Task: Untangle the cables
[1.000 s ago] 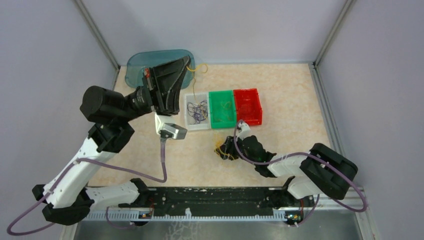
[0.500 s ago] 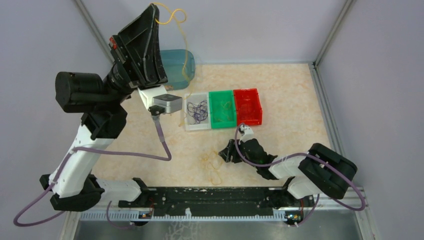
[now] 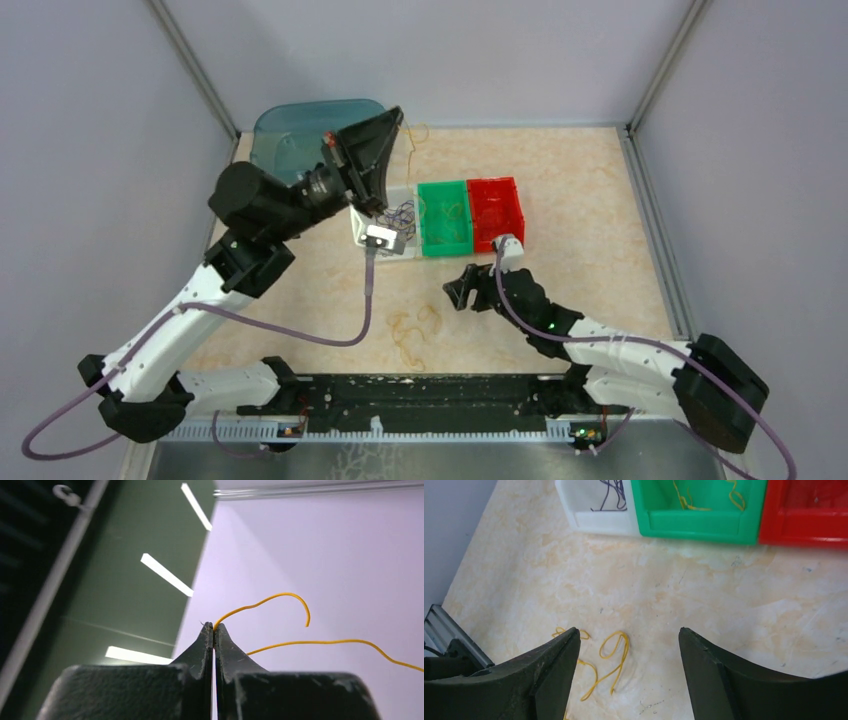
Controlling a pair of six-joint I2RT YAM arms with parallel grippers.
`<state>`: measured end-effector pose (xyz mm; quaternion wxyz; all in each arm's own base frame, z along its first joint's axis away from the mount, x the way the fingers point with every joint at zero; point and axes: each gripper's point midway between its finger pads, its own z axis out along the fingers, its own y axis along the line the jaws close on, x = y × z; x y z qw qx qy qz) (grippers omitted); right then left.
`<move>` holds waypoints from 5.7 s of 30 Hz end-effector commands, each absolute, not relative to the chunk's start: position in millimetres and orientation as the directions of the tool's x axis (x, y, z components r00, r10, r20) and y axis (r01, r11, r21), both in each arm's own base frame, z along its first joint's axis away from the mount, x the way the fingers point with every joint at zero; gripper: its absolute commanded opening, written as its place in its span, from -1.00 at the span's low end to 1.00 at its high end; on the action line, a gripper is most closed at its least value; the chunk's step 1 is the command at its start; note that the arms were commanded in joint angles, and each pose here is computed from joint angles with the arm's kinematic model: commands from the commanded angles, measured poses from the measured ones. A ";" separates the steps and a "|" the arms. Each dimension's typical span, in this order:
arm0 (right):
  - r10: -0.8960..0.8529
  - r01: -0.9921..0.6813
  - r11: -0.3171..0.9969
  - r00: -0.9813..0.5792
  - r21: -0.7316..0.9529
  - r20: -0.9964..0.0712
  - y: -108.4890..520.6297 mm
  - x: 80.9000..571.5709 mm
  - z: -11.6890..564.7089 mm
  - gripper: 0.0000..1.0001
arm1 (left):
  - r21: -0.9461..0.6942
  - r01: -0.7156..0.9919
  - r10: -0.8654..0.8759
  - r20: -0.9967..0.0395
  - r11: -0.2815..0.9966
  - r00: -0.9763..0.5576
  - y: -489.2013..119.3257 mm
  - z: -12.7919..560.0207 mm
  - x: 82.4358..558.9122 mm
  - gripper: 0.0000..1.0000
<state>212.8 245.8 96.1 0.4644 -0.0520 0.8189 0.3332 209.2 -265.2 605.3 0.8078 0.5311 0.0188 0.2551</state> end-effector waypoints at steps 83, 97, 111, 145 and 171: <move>0.359 -0.166 0.886 -0.347 0.434 -0.866 158.7 233.4 159.4 0.25 | 0.688 0.720 0.752 -0.425 -0.093 0.503 -342.6 154.8 401.1 -1.00; 0.354 -0.149 0.892 -0.355 0.426 -0.865 153.9 232.8 156.7 0.25 | 0.621 0.777 0.774 -0.443 -0.099 0.453 -353.7 104.3 410.7 -0.95; 0.311 -0.236 0.878 -0.379 0.416 -0.871 167.6 228.1 156.8 0.29 | 0.503 0.860 0.707 -0.579 -0.083 0.407 -353.5 187.7 379.4 0.73; -0.391 -0.674 0.708 -0.621 0.209 -0.679 302.8 171.9 50.3 0.20 | 0.322 0.852 0.547 -0.836 0.414 0.051 -161.0 274.9 310.6 0.99; -0.447 -0.776 0.544 -0.590 0.320 -0.672 317.0 124.7 67.4 0.39 | 0.260 0.832 0.476 -0.879 0.489 -0.005 -127.6 285.9 314.5 0.99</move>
